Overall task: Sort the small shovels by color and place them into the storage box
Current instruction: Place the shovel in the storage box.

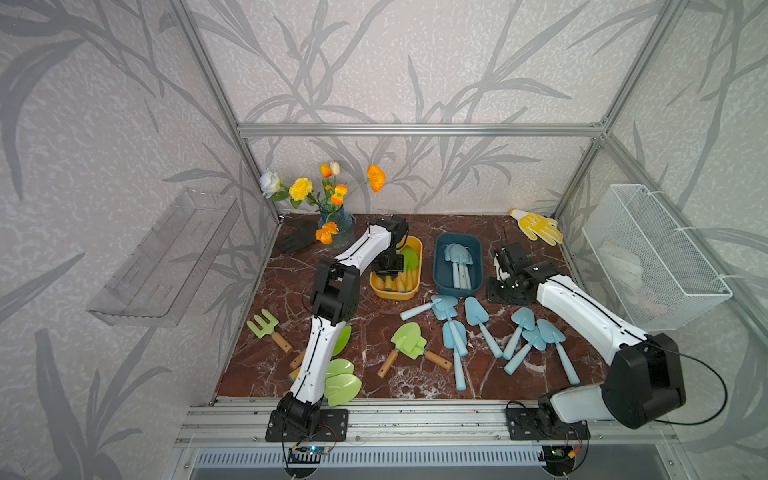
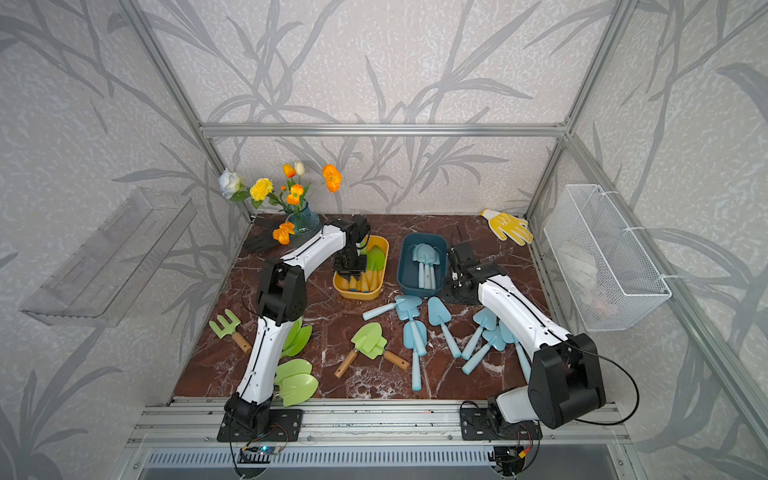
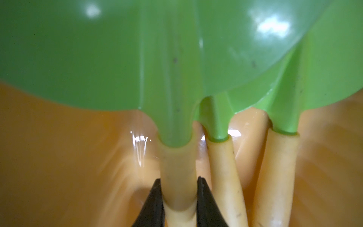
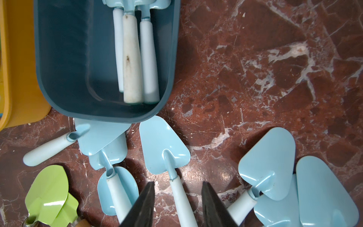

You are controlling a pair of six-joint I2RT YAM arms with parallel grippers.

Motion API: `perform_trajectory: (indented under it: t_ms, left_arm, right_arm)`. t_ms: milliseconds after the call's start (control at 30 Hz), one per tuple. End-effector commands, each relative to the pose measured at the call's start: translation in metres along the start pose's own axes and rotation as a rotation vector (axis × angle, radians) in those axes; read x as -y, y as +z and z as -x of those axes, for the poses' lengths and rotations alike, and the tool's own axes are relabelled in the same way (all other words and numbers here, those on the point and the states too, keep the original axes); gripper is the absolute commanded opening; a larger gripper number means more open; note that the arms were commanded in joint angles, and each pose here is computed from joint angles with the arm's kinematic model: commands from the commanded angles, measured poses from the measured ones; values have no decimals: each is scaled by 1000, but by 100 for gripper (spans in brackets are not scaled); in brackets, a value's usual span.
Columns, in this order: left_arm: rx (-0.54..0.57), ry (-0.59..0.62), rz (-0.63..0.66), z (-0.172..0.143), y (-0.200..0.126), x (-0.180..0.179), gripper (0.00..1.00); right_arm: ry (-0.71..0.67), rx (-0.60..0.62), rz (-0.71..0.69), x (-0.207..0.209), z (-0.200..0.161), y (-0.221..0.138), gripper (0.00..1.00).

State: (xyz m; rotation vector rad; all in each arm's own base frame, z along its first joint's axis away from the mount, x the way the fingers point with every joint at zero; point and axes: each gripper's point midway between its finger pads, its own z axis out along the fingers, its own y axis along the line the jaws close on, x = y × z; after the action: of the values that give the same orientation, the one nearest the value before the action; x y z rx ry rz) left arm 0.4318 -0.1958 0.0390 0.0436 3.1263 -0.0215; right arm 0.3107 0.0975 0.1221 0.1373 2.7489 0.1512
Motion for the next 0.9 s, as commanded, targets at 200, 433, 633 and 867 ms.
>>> perform_trajectory:
  t_ms: [200, 433, 633, 867]
  left_arm:
    - [-8, 8, -19, -12, -19, 4, 42]
    - [98, -12, -81, -15, -70, 10, 47]
    - [183, -75, -147, -24, -92, 14, 48]
    - [176, -127, -154, -36, -81, 10, 48]
  right_arm:
    - [17, -24, -9, 7, -14, -2, 42]
    - [12, -51, 19, 5, -26, -1, 42]
    - [-34, -110, 80, -11, -51, 4, 43]
    - [-234, -180, 125, -58, -93, 11, 45]
